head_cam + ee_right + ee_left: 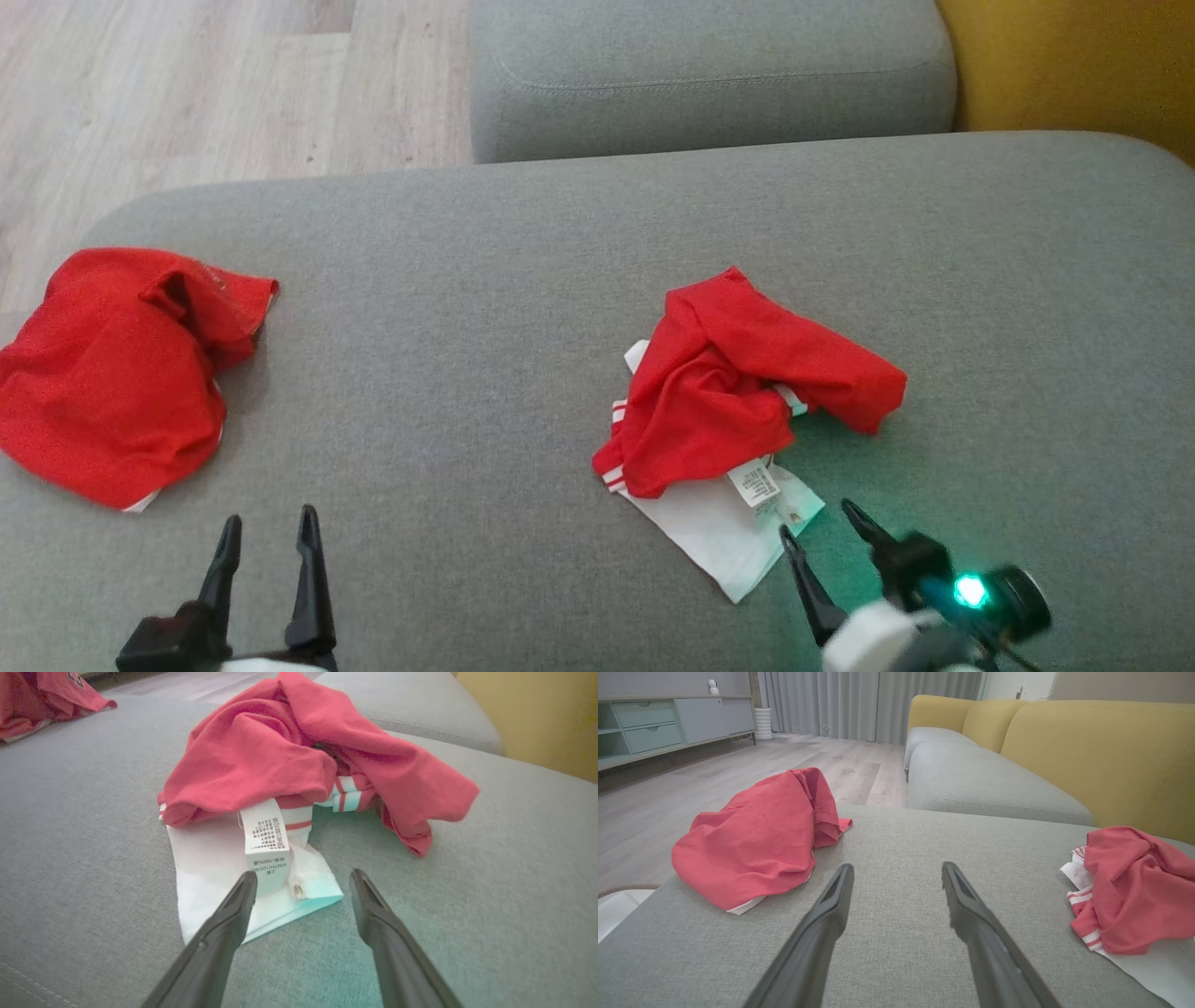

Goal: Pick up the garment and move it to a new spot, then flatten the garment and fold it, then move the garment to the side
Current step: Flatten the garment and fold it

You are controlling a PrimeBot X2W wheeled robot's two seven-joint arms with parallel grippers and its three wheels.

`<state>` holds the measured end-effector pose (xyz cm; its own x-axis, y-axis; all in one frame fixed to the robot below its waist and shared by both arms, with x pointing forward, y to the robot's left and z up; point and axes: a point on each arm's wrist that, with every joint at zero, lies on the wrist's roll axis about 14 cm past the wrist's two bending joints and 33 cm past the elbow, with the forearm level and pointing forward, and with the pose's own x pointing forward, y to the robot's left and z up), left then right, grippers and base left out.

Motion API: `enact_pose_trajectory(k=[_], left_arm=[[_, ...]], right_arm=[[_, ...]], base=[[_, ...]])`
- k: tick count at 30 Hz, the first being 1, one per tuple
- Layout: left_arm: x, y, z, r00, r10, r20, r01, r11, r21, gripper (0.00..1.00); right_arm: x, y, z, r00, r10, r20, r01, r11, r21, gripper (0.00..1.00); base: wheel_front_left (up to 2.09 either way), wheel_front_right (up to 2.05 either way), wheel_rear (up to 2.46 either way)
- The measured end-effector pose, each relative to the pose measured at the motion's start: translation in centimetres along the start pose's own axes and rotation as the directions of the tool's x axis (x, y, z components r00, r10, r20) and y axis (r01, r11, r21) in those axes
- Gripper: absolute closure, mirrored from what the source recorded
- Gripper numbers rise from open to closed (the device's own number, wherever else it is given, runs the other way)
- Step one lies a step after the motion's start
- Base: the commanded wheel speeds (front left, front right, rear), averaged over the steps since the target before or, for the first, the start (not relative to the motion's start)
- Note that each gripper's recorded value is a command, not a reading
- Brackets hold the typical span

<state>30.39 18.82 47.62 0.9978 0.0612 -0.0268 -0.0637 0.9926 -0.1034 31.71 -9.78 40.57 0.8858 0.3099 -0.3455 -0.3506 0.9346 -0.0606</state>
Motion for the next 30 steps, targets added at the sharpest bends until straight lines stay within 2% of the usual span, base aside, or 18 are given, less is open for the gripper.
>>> enact_pose_trajectory(k=[6, 12, 13, 14, 19, 23, 26, 30], left_arm=[[0.1, -0.3, -0.2, 1.000, -0.007, -0.005, 0.007, 1.000, -0.007, 0.00], [0.4, 0.0, 0.1, 1.000, 0.006, 0.005, -0.006, 1.000, -0.010, 0.00], [0.4, 0.1, 0.1, 1.000, 0.008, 0.003, -0.008, 1.000, -0.010, 0.00], [0.3, 0.1, 0.0, 1.000, 0.010, 0.001, -0.010, 1.000, -0.011, 0.00], [0.1, 0.2, -0.1, 1.000, 0.016, -0.002, -0.017, 1.000, -0.012, 0.00], [0.2, 0.1, 0.1, 1.000, 0.012, 0.004, -0.012, 1.000, -0.012, 0.00], [0.2, -0.2, 0.3, 1.000, 0.002, 0.011, -0.002, 1.000, -0.015, 0.00], [0.2, -0.7, 0.4, 1.000, -0.006, 0.017, 0.007, 0.999, -0.032, 0.00]], right_arm=[[2.4, 0.0, -0.7, 0.991, 0.025, -0.134, -0.041, 0.993, -0.114, 0.00], [3.3, 0.2, -3.6, 0.952, 0.036, -0.305, -0.090, 0.982, -0.167, 0.00], [3.5, 0.3, -3.6, 0.948, 0.039, -0.317, -0.098, 0.980, -0.171, 0.30], [3.9, 0.3, -3.2, 0.949, 0.044, -0.313, -0.100, 0.981, -0.165, 0.99], [5.4, 1.1, 0.0, 0.973, 0.085, -0.216, -0.107, 0.990, -0.096, 1.00], [5.9, 4.0, 5.5, 0.982, 0.179, -0.055, -0.182, 0.982, -0.053, 1.00], [5.7, 6.1, 11.4, 0.964, 0.251, 0.091, -0.247, 0.968, -0.047, 1.00], [4.5, 7.6, 19.3, 0.912, 0.322, 0.254, -0.315, 0.947, -0.068, 1.00]], base=[[0.00, 0.00, 0.00], [0.00, 0.00, 0.00], [0.00, 0.00, 0.00], [0.00, 0.00, 0.00], [0.00, 0.00, 0.00], [0.00, 0.00, 0.00], [0.00, 0.00, 0.00], [0.00, 0.00, 0.00]])
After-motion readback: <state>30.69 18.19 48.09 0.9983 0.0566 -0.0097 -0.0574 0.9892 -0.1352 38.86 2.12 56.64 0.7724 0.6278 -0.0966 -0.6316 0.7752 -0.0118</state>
